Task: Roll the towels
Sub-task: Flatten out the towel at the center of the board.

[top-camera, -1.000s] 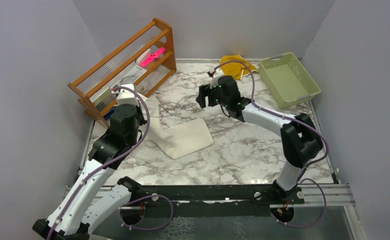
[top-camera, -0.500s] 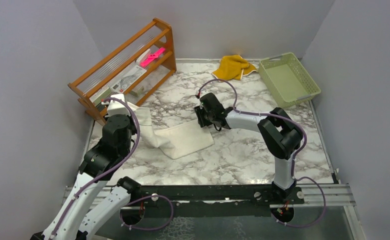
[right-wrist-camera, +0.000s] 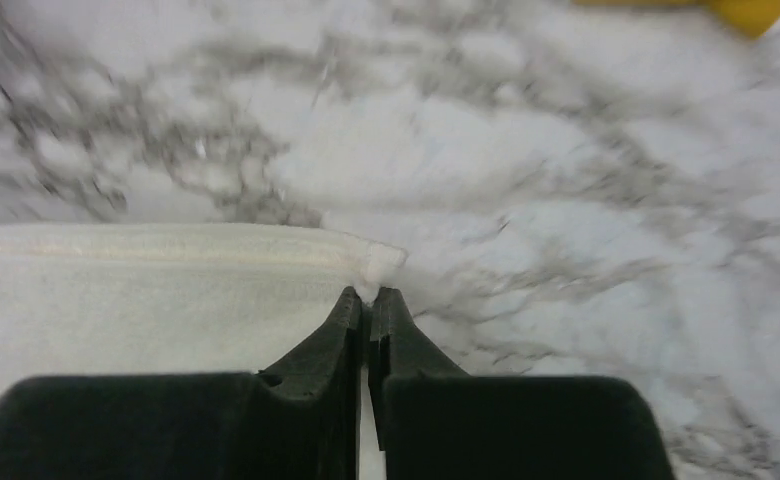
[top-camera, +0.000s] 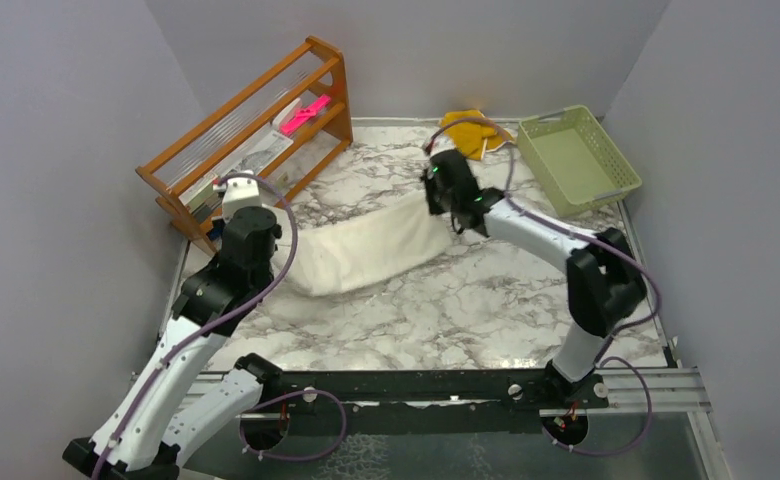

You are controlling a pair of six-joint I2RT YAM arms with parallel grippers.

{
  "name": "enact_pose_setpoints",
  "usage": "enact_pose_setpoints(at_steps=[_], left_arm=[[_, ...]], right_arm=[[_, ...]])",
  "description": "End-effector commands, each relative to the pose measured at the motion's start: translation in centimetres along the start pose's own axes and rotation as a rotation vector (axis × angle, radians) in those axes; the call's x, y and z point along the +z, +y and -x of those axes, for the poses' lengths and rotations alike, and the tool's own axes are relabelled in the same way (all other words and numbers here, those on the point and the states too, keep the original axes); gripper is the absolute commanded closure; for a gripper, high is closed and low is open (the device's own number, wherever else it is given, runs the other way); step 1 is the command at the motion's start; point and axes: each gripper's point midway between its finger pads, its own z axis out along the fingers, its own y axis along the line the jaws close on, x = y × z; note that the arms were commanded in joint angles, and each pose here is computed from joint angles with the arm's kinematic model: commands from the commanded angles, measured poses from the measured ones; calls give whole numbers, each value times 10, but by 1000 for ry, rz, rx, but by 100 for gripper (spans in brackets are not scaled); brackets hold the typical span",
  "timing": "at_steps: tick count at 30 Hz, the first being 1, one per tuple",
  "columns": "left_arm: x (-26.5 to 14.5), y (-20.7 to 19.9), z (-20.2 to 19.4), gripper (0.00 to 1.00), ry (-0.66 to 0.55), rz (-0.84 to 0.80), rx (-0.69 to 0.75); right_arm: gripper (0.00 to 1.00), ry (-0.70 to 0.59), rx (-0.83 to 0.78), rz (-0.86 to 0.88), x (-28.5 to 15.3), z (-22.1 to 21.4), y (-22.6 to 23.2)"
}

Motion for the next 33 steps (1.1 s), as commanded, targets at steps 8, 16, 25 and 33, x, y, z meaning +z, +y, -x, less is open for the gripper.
enact_pose_setpoints(at_steps=[8, 16, 25, 33], left_arm=[[-36, -27, 132, 100, -353, -243, -100], [-20, -2, -4, 1, -71, -140, -91], [-3, -25, -35, 1, 103, -149, -8], [30, -45, -83, 10, 287, -121, 234]], right_arm=[[99, -759, 255, 18, -229, 183, -100], [15, -756, 455, -85, -223, 77, -125], [19, -438, 422, -69, -151, 38, -105], [33, 29, 99, 5, -87, -50, -45]])
